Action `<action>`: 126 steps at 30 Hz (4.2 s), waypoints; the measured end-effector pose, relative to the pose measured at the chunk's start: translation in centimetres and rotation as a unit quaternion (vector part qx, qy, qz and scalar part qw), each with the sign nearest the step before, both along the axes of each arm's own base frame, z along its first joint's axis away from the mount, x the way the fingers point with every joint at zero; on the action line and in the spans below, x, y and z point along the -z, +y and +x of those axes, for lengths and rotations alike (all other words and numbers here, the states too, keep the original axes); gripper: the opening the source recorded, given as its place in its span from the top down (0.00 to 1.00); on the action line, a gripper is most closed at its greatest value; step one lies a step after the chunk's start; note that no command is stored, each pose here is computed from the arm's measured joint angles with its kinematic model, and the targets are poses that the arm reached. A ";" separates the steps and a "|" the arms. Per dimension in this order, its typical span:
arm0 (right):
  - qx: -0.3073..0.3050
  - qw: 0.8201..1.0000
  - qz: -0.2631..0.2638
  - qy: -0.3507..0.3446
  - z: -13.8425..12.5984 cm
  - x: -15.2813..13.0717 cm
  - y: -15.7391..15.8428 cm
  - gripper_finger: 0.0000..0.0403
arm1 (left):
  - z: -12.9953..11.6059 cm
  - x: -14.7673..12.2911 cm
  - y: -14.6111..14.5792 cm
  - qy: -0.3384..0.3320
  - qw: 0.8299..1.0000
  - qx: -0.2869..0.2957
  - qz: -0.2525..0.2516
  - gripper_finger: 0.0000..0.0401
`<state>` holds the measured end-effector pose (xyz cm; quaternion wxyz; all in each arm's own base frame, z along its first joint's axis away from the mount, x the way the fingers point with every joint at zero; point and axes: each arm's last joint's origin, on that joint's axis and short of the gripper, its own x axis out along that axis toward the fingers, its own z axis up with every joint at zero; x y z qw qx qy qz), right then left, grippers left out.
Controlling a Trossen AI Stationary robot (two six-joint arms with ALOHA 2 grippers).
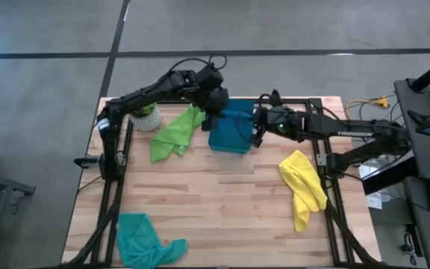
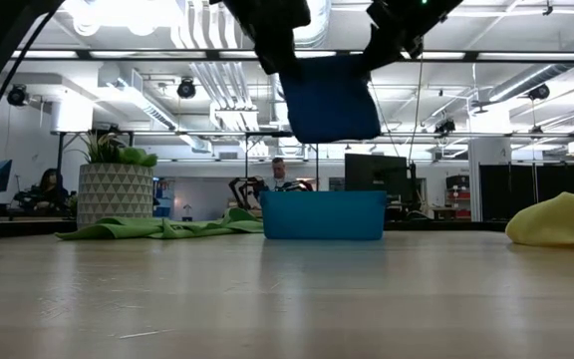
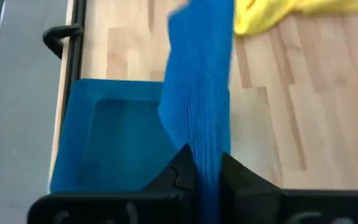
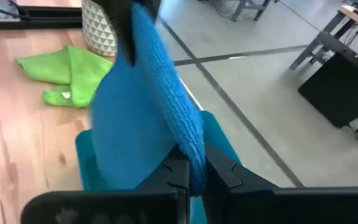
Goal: Fold microfiber towels
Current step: Put the blue microfiber cloth into the blue bin
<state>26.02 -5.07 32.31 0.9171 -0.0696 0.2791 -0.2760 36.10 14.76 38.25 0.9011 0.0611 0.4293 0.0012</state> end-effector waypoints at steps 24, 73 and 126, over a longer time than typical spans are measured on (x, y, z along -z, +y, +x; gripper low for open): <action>0.008 0.992 0.068 0.103 1.2 5.2 -8.0 0.97 | 3.1 6.2 5.2 0.106 0.977 0.024 0.181 1.00; 0.028 0.970 0.201 0.136 2.5 12.7 -13.8 0.97 | 4.0 16.0 9.5 0.140 0.986 -0.027 0.086 1.00; 0.088 0.955 0.275 0.060 1.4 11.7 -17.6 0.64 | 3.2 14.9 11.7 0.126 0.974 -0.103 0.157 0.59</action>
